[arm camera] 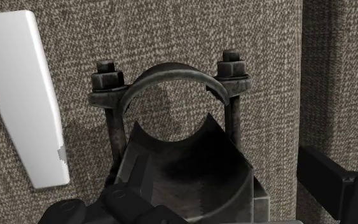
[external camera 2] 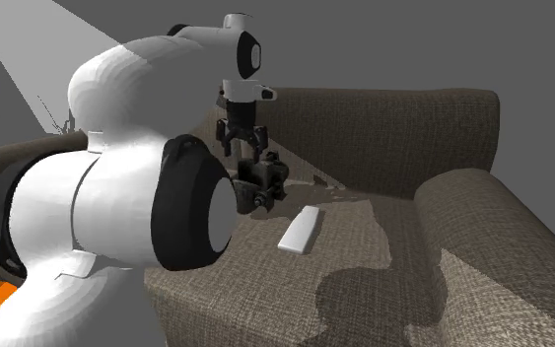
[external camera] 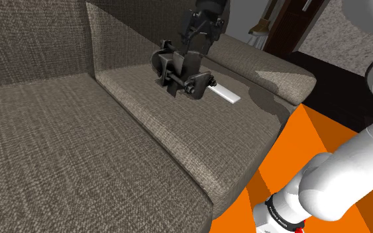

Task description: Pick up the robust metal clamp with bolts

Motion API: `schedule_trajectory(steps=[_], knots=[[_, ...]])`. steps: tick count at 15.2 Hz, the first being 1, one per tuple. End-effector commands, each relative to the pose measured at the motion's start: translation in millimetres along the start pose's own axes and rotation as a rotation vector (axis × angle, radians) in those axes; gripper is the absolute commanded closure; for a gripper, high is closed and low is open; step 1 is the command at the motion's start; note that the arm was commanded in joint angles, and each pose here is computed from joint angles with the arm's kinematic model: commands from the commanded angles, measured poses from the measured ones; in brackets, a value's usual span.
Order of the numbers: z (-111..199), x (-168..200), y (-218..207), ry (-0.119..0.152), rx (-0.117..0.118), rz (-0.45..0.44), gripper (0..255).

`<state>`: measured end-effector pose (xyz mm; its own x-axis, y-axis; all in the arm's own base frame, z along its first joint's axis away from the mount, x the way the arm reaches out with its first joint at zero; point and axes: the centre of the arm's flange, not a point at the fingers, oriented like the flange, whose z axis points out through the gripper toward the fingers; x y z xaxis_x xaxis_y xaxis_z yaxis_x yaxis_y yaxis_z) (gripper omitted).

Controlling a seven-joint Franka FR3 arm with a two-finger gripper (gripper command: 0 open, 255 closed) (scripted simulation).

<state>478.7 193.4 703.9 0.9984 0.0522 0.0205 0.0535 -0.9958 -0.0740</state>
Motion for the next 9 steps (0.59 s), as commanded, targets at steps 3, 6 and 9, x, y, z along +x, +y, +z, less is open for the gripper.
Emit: schedule_trajectory(steps=[3, 6, 9], knots=[[3.3, 16.0, -16.3, -0.001, 0.001, 0.01, 0], [19.1, 15.7, -15.1, -0.001, 0.001, 0.01, 0], [32.6, 15.4, -14.1, -0.001, 0.001, 0.01, 0]])
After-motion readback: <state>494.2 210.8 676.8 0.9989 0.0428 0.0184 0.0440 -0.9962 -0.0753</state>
